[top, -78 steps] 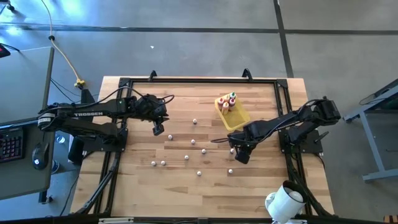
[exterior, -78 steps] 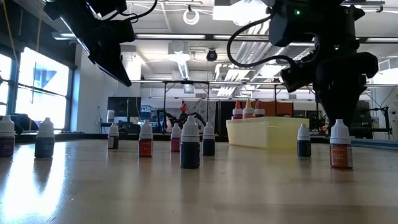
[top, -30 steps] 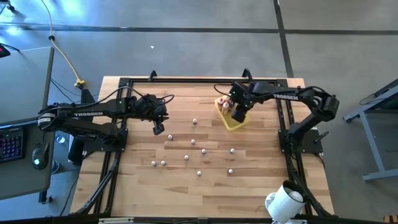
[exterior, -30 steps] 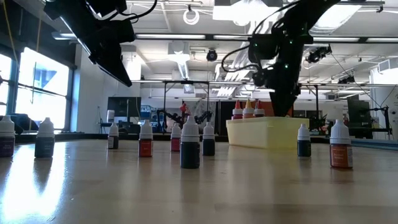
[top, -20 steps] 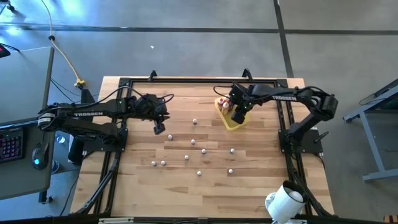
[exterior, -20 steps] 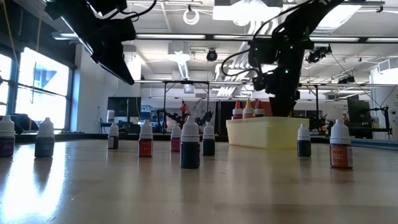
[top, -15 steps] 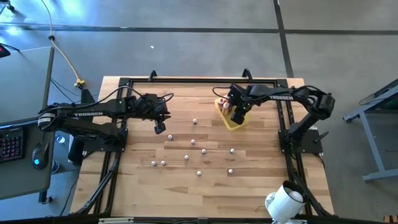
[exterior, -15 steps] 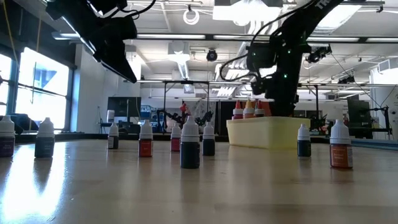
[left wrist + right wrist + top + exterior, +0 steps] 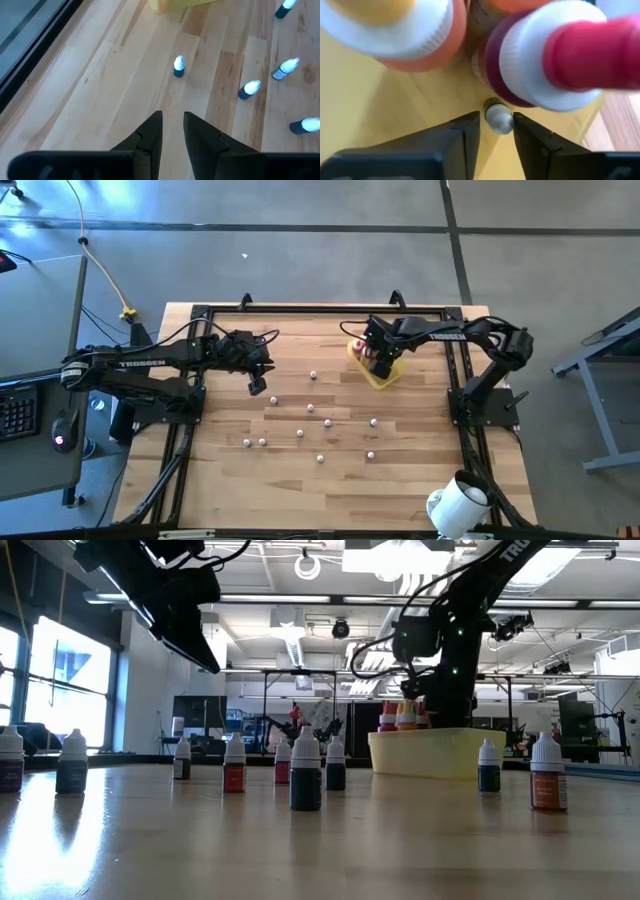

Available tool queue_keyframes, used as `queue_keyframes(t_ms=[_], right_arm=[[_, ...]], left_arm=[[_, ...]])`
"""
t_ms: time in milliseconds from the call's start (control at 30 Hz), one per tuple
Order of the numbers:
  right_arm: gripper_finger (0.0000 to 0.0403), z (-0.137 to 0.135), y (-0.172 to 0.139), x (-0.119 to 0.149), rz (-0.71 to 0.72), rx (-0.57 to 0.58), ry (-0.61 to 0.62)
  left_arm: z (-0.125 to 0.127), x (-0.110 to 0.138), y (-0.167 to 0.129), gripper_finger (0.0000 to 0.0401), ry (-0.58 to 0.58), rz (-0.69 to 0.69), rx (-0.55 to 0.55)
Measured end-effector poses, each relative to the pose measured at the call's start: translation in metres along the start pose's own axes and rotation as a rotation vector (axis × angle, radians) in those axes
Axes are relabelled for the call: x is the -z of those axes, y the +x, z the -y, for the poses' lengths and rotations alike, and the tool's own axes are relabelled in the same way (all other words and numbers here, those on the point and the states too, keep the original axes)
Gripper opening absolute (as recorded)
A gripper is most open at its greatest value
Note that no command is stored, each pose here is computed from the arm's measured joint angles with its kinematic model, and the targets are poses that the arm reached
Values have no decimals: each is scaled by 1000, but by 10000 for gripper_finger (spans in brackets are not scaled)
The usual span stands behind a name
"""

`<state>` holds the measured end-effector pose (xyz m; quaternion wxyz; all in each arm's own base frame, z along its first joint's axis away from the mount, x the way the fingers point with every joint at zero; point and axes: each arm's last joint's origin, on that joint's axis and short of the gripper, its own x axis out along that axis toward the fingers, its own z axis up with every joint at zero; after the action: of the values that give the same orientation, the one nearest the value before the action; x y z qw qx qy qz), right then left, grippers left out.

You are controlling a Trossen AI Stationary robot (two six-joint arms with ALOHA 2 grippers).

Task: Pick & Place food coloring
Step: Put the small green food coloring bottle into the bin

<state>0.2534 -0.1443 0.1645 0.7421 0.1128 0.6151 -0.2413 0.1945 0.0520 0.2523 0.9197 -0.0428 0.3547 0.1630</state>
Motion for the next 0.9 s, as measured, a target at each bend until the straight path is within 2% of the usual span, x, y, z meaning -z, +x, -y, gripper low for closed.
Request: queue_keyframes(t_ms=[167, 300, 500, 600, 733, 900], right_arm=[[146, 1, 0, 0, -3, 19, -14], [157, 1, -10, -6, -12, 18, -19], [147, -2, -46, -20, -72, 79, -60], [141, -8, -73, -25, -117, 99, -31], [140, -29, -107, -25, -168, 56, 11], [140, -80, -125, -18, -142, -84, -71]], left_arm=[[0, 0, 0, 76, 0, 0, 0], [0, 0, 0, 76, 0, 0, 0], [0, 0, 0, 76, 0, 0, 1], [0, 0, 0, 76, 0, 0, 0], [0, 0, 0, 76, 0, 0, 1], [0, 0, 0, 76, 0, 0, 0]])
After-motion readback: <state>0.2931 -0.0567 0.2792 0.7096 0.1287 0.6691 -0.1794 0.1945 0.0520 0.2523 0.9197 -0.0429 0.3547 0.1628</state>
